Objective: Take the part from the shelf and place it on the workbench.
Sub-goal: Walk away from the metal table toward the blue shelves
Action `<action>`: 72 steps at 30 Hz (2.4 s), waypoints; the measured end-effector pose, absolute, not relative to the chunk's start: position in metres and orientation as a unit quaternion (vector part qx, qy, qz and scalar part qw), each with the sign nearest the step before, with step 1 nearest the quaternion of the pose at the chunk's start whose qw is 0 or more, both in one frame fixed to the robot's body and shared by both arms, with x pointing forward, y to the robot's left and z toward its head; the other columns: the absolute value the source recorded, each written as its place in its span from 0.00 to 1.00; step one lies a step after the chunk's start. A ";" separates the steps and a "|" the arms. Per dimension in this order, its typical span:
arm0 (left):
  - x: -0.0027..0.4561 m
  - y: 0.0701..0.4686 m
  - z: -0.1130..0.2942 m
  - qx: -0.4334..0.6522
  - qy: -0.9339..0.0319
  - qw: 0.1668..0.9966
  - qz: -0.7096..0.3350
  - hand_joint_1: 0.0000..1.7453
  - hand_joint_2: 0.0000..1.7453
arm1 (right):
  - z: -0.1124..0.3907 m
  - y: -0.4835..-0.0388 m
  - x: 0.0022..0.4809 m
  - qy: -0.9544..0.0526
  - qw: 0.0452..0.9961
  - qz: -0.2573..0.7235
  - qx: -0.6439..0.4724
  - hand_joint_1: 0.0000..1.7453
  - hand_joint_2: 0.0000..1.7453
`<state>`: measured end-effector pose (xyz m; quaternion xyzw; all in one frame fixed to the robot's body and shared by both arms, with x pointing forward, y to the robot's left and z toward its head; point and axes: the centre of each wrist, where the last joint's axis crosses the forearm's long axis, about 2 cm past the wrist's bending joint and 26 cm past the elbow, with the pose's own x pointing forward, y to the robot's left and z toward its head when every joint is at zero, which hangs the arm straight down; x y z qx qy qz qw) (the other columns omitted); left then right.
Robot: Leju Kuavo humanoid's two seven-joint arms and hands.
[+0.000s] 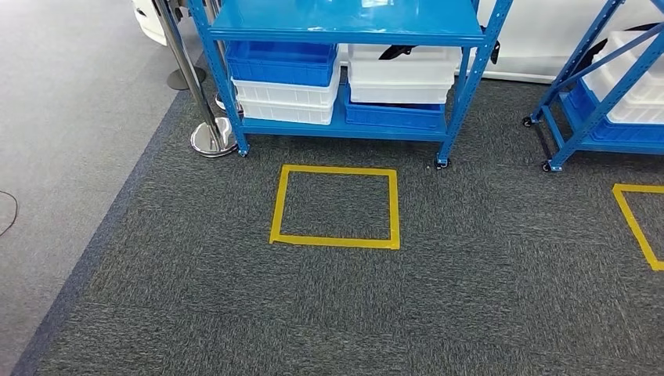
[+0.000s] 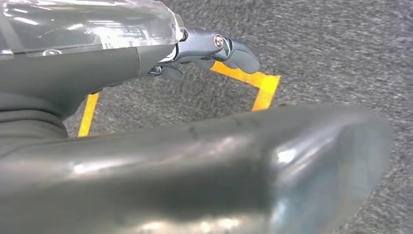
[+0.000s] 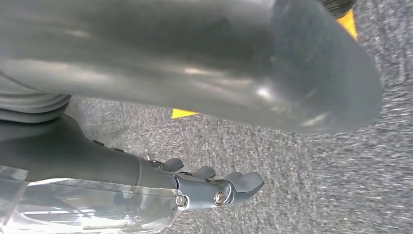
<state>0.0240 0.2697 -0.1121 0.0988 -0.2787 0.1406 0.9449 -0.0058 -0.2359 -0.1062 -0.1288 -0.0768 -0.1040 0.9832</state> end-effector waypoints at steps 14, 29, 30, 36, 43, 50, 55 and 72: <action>0.017 0.270 -0.113 0.093 -0.275 0.946 0.144 0.00 0.00 | -0.106 -0.237 -0.010 -0.077 0.984 -0.107 -0.123 0.00 0.00; 0.017 0.271 -0.113 0.094 -0.271 0.947 0.145 0.00 0.00 | -0.106 -0.237 -0.011 -0.076 0.984 -0.111 -0.117 0.00 1.00; 0.016 0.272 -0.113 0.094 -0.269 0.947 0.145 0.00 0.00 | -0.106 -0.236 -0.012 -0.076 0.984 -0.112 -0.116 0.00 1.00; 0.020 0.274 -0.113 0.095 -0.272 0.947 0.143 0.00 0.00 | -0.106 -0.235 -0.002 -0.080 0.983 -0.131 -0.105 0.00 0.00; 0.018 0.275 -0.113 0.096 -0.269 0.948 0.142 0.00 0.00 | -0.106 -0.234 -0.007 -0.074 0.982 -0.141 -0.103 0.00 0.00; 0.016 0.277 -0.113 0.100 -0.265 0.949 0.142 0.00 0.00 | -0.106 -0.233 -0.006 -0.069 0.981 -0.152 -0.103 0.00 0.00; 0.021 0.277 -0.113 0.104 -0.262 0.949 0.140 0.00 0.00 | -0.106 -0.232 -0.003 -0.072 0.979 -0.161 -0.099 0.00 0.00; 0.022 0.284 -0.113 0.112 -0.260 0.949 0.136 0.00 0.00 | -0.106 -0.229 0.001 -0.068 0.981 -0.151 -0.103 0.00 0.00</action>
